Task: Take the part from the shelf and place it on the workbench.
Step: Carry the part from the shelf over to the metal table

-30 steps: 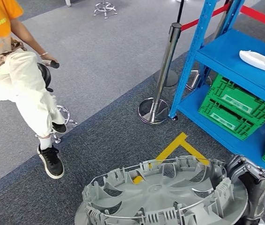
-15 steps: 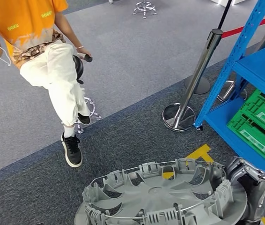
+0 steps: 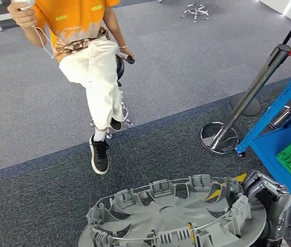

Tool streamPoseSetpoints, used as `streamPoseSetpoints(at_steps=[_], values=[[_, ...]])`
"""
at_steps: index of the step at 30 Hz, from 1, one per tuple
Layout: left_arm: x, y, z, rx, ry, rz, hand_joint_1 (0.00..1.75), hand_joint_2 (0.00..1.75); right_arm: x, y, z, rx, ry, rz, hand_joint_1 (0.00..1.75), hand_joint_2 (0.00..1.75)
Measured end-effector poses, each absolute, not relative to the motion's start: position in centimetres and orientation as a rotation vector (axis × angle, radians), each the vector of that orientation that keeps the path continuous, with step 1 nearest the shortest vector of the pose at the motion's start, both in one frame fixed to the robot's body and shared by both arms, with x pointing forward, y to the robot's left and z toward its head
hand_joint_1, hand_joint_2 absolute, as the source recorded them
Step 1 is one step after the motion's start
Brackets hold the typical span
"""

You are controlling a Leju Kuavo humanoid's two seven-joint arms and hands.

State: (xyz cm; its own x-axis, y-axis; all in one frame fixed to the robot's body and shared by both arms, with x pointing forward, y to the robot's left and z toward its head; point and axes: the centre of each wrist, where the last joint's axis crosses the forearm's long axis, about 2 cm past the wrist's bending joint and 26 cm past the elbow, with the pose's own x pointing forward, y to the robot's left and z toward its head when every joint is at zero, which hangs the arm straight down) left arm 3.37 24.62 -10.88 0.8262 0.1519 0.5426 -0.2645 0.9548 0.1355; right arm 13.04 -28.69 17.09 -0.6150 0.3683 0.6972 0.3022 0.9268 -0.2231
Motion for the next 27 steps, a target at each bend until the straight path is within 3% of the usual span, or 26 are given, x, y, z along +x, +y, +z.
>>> streamPoseSetpoints(at_steps=[27], values=[[3.49, 24.57, -10.86, 0.203, -0.553, 0.226, 0.00, 1.75, 12.83, -28.70, 16.77, -0.472, -2.253, 0.113, 1.75, 1.75]])
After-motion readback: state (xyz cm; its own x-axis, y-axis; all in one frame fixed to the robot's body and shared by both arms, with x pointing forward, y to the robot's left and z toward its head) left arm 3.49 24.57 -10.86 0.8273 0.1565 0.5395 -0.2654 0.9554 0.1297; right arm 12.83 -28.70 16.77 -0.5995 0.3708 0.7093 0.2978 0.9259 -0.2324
